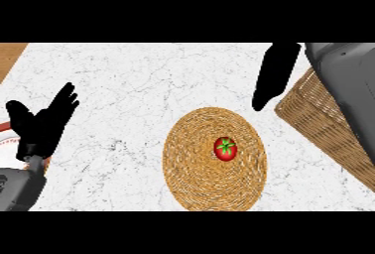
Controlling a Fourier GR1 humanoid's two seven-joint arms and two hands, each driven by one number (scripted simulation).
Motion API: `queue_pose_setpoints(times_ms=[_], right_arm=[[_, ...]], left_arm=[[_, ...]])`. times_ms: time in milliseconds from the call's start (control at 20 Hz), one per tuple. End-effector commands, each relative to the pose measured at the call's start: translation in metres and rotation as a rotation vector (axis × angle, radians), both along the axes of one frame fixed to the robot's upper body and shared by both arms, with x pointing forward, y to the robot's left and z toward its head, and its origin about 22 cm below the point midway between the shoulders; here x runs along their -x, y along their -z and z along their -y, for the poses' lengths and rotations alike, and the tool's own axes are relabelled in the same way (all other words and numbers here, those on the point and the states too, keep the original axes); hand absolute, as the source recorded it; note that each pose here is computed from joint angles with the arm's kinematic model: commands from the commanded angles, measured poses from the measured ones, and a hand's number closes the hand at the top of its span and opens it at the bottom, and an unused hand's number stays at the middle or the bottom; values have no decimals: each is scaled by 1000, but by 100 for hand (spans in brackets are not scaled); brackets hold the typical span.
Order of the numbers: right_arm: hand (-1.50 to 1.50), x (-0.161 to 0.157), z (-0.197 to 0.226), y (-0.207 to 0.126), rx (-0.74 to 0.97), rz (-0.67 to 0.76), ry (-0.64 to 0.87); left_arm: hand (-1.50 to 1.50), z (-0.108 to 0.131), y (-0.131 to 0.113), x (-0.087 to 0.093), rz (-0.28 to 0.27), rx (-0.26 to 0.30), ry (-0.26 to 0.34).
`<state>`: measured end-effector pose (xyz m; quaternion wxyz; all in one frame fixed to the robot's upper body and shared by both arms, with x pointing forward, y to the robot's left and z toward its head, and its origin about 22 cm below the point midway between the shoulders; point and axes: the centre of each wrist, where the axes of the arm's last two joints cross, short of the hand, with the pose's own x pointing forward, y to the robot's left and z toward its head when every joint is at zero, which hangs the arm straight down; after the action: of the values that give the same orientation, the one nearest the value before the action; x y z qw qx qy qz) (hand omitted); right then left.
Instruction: Pick the tomato from the placemat and place it in the basket
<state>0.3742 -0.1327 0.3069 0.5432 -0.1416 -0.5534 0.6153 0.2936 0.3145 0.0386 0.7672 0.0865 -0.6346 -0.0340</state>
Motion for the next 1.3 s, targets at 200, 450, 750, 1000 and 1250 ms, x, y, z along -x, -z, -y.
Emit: queue_pose_setpoints(times_ms=[200, 450, 750, 1000, 1250], right_arm=[[-150, -5, 62, -4, -37, -169, -60], [-150, 15, 95, 16, -166, -133, -10], [-150, 49, 91, 65, -230, -104, -36], [-150, 53, 82, 117, -268, -86, -4], [-150, 64, 66, 172, -301, -53, -9]], left_arm=[[0, 4, 1, 1, -10, 2, 0], [0, -8, 11, 7, -10, 8, -2], [0, -5, -9, 0, 15, 4, -19], [0, 15, 6, 2, 6, 11, 0], [0, -1, -1, 1, 12, 11, 6]])
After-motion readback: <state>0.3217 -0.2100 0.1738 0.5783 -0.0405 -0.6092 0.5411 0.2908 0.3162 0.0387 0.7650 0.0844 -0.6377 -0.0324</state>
